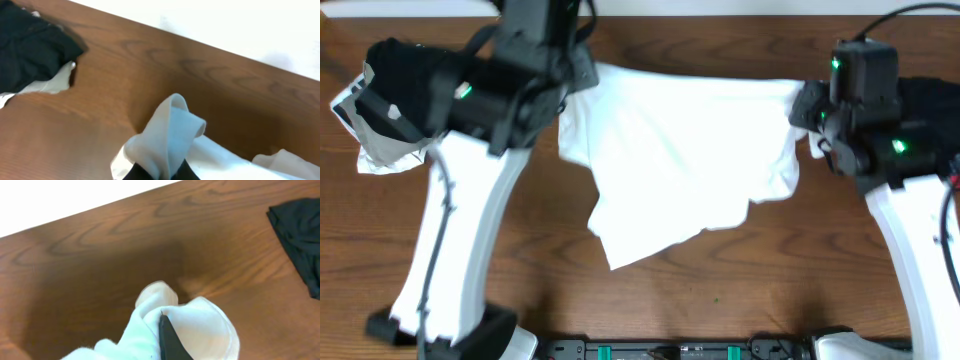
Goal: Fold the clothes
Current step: 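Lay the shirt down at table center and open both grippers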
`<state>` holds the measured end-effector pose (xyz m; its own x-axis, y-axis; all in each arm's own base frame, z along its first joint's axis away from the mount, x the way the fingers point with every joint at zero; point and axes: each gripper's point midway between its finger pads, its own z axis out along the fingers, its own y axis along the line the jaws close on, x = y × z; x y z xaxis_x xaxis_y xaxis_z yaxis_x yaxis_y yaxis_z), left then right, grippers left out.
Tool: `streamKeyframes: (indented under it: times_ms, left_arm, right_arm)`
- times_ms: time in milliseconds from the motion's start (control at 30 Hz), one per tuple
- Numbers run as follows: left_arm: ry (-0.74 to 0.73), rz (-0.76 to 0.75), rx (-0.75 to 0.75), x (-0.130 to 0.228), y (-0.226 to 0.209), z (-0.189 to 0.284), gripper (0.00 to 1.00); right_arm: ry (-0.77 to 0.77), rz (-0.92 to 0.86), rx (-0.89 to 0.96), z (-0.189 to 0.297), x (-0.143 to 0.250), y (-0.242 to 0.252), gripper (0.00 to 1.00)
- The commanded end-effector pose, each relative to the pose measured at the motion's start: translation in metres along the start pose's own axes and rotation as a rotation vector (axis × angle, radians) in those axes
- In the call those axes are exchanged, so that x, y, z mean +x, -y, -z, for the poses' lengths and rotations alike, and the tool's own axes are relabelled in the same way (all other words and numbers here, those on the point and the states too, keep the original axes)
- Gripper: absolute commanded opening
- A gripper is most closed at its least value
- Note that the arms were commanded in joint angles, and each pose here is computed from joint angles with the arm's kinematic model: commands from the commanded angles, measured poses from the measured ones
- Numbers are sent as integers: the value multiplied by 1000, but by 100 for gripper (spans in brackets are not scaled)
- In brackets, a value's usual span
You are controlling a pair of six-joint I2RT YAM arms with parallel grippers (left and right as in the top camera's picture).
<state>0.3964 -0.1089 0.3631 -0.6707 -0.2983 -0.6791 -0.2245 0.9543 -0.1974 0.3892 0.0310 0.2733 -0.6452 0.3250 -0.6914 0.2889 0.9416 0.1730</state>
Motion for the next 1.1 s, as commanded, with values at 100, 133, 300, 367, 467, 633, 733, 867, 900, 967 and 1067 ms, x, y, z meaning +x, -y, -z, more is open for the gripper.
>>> streamKeyframes:
  times_ms: [100, 133, 300, 367, 467, 633, 733, 867, 900, 967, 1067]
  left_arm:
    - [9, -7, -94, -14, 1, -88, 6]
    - [11, -8, -98, -15, 2, -103, 6]
    - [10, 9, -123, -14, 3, -171, 11]
    - [-14, 6, -143, -6, -1, -193, 17]
    - [-56, -12, -173, 6, -8, -212, 38]
    - [-64, -101, -171, 6, -9, -213, 86]
    - [-40, -120, -157, -3, -7, -199, 98]
    - [27, -99, -121, -24, -3, -164, 98]
    - [55, -90, -106, -33, -2, -148, 98]
    - [104, -74, -80, -47, -1, -120, 98]
    - [166, -53, -32, -62, -2, -71, 98]
  right_arm:
    - [-15, -12, 39, -61, -7, 0, 2]
    - [-10, -3, 37, -72, -8, -2, 1]
    - [-24, 49, 44, -124, -1, -9, 13]
    - [-61, 56, 63, -141, 10, -5, 28]
    - [-114, 60, 99, -159, 25, 6, 41]
    - [-132, 38, 140, -156, 22, 27, 88]
    - [-112, 21, 144, -139, 11, 34, 99]
    - [-27, -4, 119, -96, -16, 35, 99]
    - [3, -9, 107, -81, -23, 34, 99]
    - [66, -6, 83, -49, -38, 33, 99]
    - [156, -16, 48, 0, -54, 33, 99]
